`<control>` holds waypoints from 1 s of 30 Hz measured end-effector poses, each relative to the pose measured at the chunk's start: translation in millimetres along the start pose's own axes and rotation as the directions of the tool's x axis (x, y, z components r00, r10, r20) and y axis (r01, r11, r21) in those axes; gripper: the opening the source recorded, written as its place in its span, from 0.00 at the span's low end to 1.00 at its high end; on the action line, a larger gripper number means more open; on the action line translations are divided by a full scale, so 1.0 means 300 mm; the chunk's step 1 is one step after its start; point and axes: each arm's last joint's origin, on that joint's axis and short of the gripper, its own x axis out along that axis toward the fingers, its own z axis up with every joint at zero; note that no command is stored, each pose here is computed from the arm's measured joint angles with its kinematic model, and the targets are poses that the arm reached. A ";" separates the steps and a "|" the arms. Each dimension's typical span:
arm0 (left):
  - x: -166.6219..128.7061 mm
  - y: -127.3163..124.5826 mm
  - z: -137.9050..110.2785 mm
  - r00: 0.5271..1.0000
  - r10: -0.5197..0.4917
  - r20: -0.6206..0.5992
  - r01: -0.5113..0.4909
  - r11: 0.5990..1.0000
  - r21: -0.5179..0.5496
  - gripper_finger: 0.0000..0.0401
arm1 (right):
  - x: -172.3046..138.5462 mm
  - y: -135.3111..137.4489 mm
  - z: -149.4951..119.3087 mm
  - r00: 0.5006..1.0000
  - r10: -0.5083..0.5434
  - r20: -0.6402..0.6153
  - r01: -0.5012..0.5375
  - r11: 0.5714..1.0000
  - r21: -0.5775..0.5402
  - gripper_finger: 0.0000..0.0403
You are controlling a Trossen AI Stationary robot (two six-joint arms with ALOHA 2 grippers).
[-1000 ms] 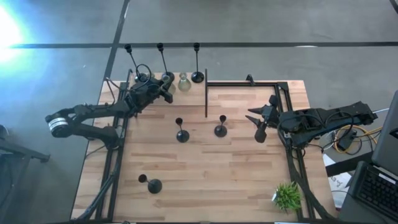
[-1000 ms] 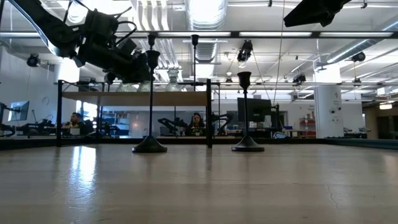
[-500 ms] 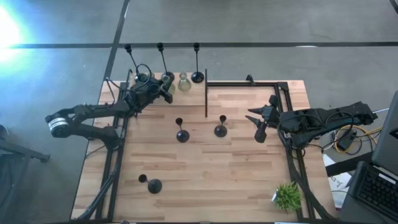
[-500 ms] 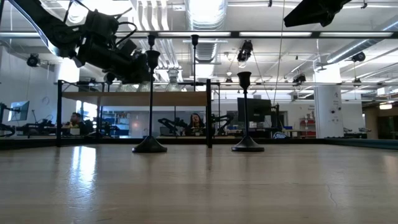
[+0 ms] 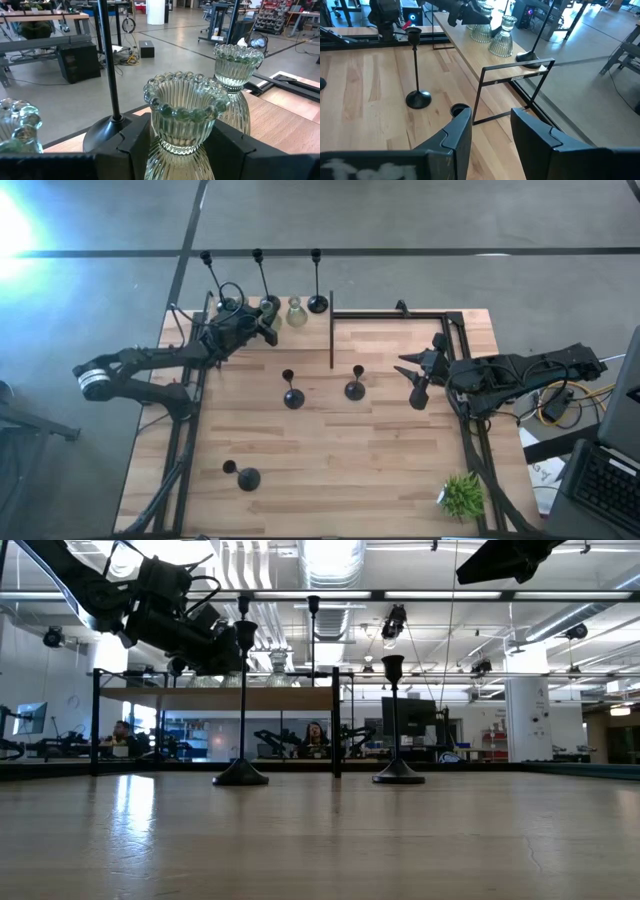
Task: Pick & Place candle stick holders
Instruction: Put the green glass candle holder on the shelf
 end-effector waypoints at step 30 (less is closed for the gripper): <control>-0.066 -0.022 0.079 0.985 -0.131 0.113 0.138 0.989 -0.053 0.65 | 0.006 0.003 -0.014 1.000 0.002 -0.012 -0.002 1.000 -0.003 0.32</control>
